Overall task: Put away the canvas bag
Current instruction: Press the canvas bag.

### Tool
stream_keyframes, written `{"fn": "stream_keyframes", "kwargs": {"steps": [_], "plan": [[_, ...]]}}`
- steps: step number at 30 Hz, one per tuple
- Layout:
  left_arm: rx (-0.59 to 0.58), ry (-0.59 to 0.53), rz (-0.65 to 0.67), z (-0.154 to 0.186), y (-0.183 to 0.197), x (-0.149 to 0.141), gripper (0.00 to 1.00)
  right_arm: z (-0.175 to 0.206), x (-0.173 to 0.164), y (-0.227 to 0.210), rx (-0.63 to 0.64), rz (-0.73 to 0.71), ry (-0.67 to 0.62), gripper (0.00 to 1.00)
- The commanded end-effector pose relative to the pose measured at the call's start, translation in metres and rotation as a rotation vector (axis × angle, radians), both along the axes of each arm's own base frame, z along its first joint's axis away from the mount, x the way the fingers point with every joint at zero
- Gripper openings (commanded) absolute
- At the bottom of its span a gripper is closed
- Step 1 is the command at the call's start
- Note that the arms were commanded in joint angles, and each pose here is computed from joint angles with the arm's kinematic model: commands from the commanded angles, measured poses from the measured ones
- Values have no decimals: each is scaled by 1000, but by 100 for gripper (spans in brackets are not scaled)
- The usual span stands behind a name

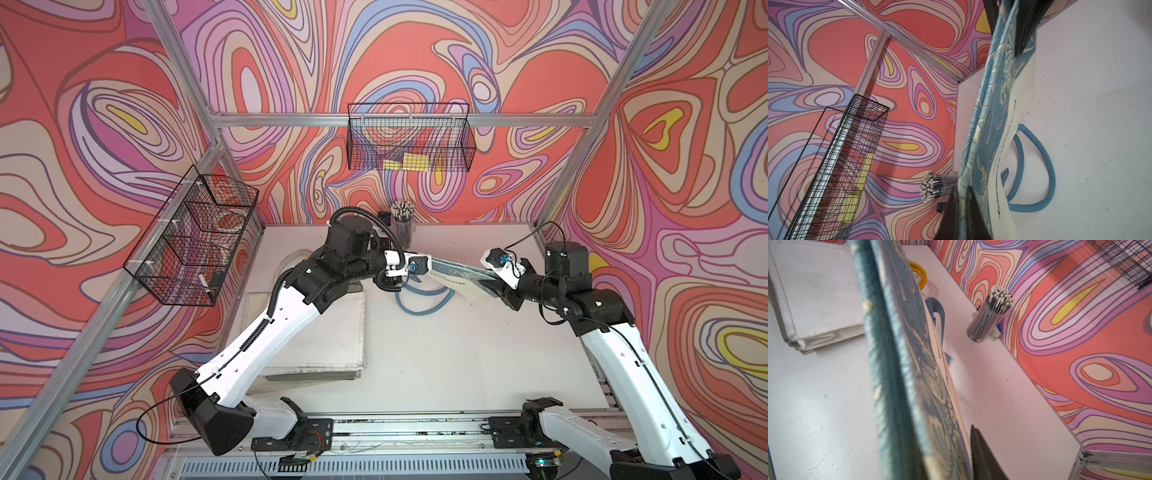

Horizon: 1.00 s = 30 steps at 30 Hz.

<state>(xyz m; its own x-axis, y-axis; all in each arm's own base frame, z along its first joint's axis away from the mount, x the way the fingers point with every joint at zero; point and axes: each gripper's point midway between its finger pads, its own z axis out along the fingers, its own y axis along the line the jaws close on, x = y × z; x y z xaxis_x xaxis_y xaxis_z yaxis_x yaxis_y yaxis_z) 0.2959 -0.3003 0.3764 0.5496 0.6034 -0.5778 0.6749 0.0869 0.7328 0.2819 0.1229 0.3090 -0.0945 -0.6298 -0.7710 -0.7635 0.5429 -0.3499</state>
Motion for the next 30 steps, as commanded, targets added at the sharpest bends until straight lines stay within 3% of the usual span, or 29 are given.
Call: {"fn": "stream_keyframes", "kwargs": {"steps": [1,5,8,10,13,16,25,28,30], "plan": [[-112,-64,-45,36,-3,-11,0,18,-7,9,41,60,-41,0],[-87,-34,-17,29,-1,-7,0,32,-6,8,34,62,-86,0],[-39,-45,2,28,-8,-10,30,41,-4,4,7,44,-103,0],[4,-75,1,26,-21,-17,45,44,-4,2,-14,42,-99,0],[29,-84,-19,25,-46,-27,56,47,-3,1,-22,39,-84,0],[38,-68,-31,20,-72,-32,59,50,-1,2,-14,41,-81,0],[34,3,67,7,-108,-13,58,47,0,-1,-27,24,-63,0],[53,9,98,1,-109,-7,44,49,-1,-1,-18,21,-69,0],[65,1,127,-3,-106,-2,27,52,-1,0,-6,16,-73,0]]}}
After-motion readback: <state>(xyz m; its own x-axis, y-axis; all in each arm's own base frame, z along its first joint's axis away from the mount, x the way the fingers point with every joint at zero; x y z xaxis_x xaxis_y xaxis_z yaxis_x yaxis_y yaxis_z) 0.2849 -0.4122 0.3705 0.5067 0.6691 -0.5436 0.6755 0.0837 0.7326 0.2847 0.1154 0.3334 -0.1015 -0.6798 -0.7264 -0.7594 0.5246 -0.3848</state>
